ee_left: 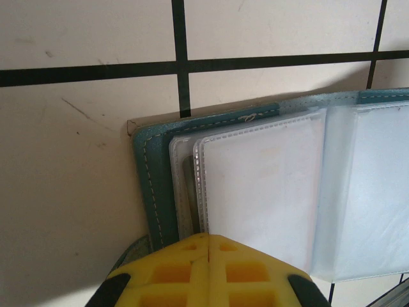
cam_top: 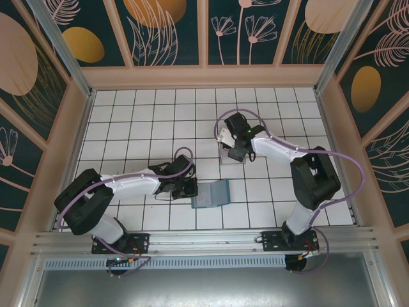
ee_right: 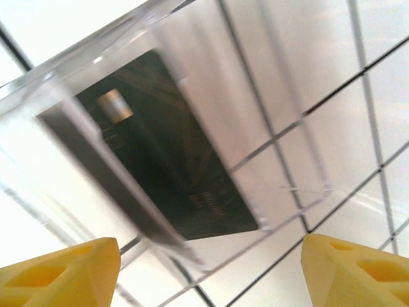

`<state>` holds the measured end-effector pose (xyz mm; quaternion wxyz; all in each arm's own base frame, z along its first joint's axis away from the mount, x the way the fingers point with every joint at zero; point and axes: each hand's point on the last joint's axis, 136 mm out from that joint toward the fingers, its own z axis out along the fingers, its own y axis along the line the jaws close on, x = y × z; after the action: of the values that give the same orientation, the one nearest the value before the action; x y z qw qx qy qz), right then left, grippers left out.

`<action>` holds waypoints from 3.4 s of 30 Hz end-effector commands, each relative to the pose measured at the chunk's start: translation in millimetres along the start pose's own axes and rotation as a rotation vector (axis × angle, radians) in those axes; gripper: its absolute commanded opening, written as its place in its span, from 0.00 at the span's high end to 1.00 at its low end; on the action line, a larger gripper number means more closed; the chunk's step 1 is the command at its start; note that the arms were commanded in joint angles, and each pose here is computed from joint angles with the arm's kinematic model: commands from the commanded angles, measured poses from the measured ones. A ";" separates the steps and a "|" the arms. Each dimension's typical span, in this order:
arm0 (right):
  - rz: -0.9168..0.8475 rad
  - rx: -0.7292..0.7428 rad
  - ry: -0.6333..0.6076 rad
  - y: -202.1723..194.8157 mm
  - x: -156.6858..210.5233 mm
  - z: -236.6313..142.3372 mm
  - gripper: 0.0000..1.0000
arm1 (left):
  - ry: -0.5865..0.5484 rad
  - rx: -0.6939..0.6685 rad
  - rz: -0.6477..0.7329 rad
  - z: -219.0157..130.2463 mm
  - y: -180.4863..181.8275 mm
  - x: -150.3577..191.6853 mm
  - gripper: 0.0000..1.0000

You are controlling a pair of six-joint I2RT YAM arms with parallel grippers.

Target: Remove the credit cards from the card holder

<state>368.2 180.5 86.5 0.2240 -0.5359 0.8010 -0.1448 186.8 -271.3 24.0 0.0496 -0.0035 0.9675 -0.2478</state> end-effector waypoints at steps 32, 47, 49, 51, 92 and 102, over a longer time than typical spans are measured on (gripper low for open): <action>0.762 -0.038 -0.463 -6.1 -93.7 -165.6 0.34 | -0.214 0.049 0.023 -42.9 -15.0 -27.2 0.97; 0.939 -0.221 -0.398 19.1 -116.1 -172.6 0.42 | -0.252 0.075 0.039 -51.1 -21.9 -32.8 0.97; 0.958 -0.258 -0.365 24.5 -118.2 -172.0 0.43 | -0.254 0.078 0.043 -51.8 -22.5 -33.1 0.97; 0.964 -0.309 -0.350 33.1 -122.2 -173.1 0.44 | -0.254 0.089 0.041 -52.2 -22.7 -32.0 0.97; 1.067 -0.807 -0.033 201.9 -87.7 -111.2 0.59 | -0.203 -0.017 -0.077 -28.6 36.1 0.1 0.99; 1.036 -0.820 0.035 226.6 -95.8 -94.0 0.64 | -0.184 -0.023 -0.088 -21.0 41.5 4.2 0.99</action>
<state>167.6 343.3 75.6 0.0220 -0.1224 0.9509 0.2834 185.4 -229.5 30.6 0.1348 -0.0620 0.9574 -0.2479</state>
